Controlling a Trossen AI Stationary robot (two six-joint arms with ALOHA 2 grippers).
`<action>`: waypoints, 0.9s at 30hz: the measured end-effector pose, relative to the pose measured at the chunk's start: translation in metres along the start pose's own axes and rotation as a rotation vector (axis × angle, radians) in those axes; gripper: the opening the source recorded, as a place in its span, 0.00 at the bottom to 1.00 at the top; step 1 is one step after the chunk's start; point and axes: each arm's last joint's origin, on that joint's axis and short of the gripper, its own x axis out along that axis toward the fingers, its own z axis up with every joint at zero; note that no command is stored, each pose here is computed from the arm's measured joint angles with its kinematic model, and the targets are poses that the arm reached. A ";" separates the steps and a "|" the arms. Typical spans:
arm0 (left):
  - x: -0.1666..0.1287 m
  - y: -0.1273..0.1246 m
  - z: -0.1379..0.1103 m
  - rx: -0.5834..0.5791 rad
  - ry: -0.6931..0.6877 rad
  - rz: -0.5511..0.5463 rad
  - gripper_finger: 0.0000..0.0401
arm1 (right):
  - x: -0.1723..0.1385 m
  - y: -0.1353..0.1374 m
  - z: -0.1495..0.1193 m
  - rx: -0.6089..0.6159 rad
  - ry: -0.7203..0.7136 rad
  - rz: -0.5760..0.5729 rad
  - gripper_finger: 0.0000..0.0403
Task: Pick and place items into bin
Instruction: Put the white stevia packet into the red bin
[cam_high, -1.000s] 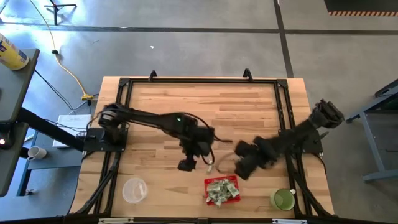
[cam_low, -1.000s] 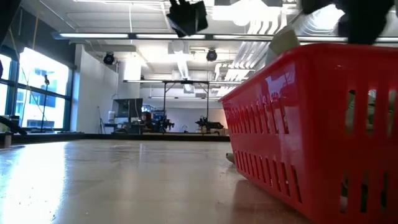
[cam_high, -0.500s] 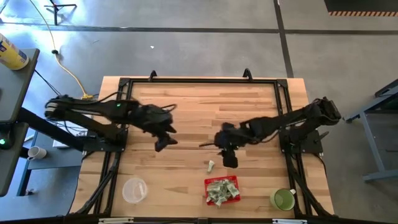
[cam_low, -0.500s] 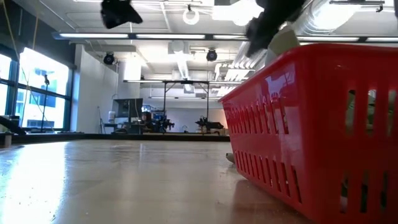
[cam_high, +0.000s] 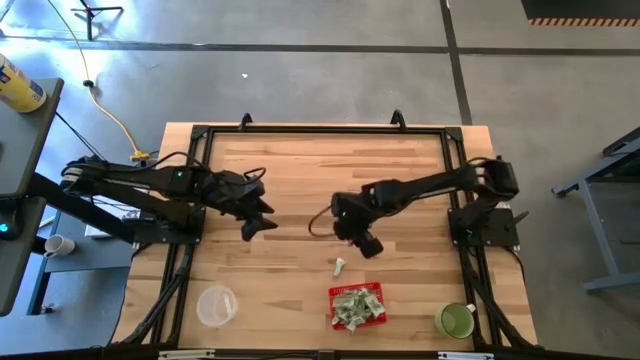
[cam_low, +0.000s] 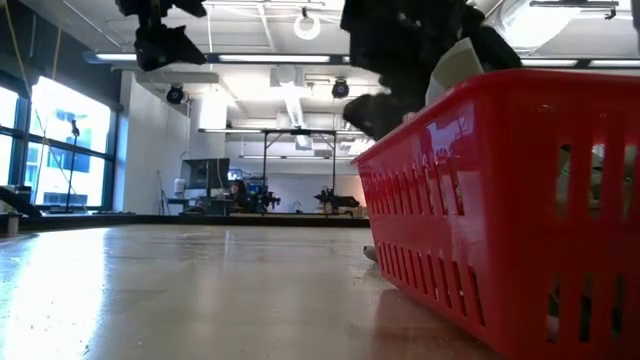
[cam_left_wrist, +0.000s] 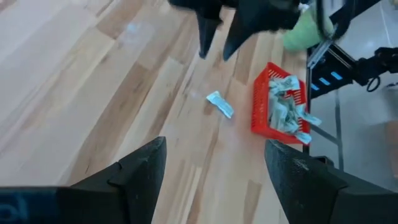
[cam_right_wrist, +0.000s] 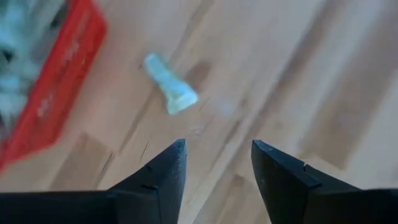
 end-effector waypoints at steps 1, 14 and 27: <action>0.000 0.000 0.000 0.004 -0.002 0.004 0.76 | 0.007 0.002 0.000 -0.040 0.019 0.013 0.43; 0.001 0.002 0.000 0.027 -0.011 0.042 0.78 | 0.065 0.036 0.014 -0.319 -0.023 0.142 0.44; 0.001 0.002 0.000 0.018 -0.012 0.040 0.77 | 0.084 0.035 0.019 -0.318 -0.054 0.075 0.44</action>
